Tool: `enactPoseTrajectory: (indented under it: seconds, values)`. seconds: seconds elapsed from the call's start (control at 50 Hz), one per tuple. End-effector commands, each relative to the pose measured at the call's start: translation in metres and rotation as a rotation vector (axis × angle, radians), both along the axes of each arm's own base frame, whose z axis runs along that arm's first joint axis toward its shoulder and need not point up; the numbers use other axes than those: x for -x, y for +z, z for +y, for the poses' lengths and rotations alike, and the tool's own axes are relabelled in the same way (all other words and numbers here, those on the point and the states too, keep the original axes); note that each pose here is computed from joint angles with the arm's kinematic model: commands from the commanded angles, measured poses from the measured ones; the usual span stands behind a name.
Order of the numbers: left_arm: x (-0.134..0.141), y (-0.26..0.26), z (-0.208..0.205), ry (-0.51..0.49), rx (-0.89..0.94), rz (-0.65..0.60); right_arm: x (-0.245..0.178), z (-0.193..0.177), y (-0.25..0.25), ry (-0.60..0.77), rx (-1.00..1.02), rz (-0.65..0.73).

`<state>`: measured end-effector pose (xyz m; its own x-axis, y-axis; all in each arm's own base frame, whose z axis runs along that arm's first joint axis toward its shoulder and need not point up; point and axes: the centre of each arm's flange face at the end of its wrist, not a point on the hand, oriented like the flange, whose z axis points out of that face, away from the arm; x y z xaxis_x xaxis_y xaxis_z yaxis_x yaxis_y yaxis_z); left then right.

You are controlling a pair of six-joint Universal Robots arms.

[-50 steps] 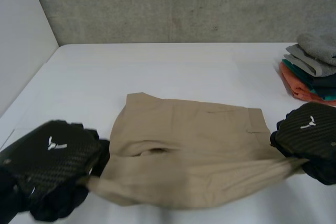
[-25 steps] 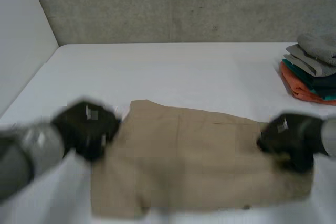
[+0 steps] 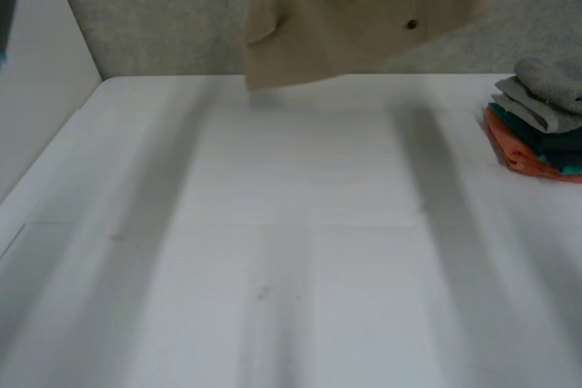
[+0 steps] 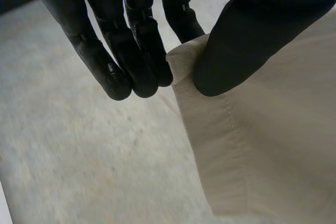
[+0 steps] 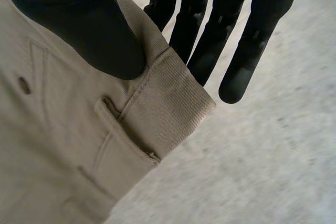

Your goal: Fold the laundry.

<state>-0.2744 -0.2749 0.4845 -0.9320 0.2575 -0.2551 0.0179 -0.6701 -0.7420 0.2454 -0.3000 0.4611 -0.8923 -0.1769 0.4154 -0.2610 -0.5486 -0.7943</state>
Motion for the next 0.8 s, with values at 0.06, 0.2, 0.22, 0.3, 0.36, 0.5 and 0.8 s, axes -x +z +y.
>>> enactPoseTrajectory:
  seconds: [0.06, 0.2, 0.22, 0.3, 0.36, 0.5, 0.8]
  values:
    - [-0.001, -0.111, -0.019, 0.02, -0.334, -0.108, -0.013, -0.017, -0.11, 0.031, -0.3, 0.19]
    - [0.0, -0.238, 0.003, -0.01, -0.696, -0.246, -0.016, -0.012, -0.233, 0.07, -0.567, 0.361]
    - [0.0, -0.267, 0.014, -0.018, -0.772, -0.286, -0.012, -0.004, -0.259, 0.072, -0.633, 0.411]
    - [-0.006, -0.315, 0.042, -0.025, -0.916, -0.374, -0.003, 0.022, -0.304, 0.089, -0.777, 0.508]
    - [-0.011, -0.326, 0.054, -0.021, -0.955, -0.407, 0.001, 0.035, -0.314, 0.101, -0.825, 0.529]
    - [-0.025, -0.305, 0.097, -0.022, -0.986, -0.511, 0.012, 0.062, -0.297, 0.107, -0.891, 0.565]
    - [-0.055, -0.292, 0.199, -0.123, -1.238, -0.95, 0.049, 0.126, -0.276, 0.264, -1.284, 0.94]
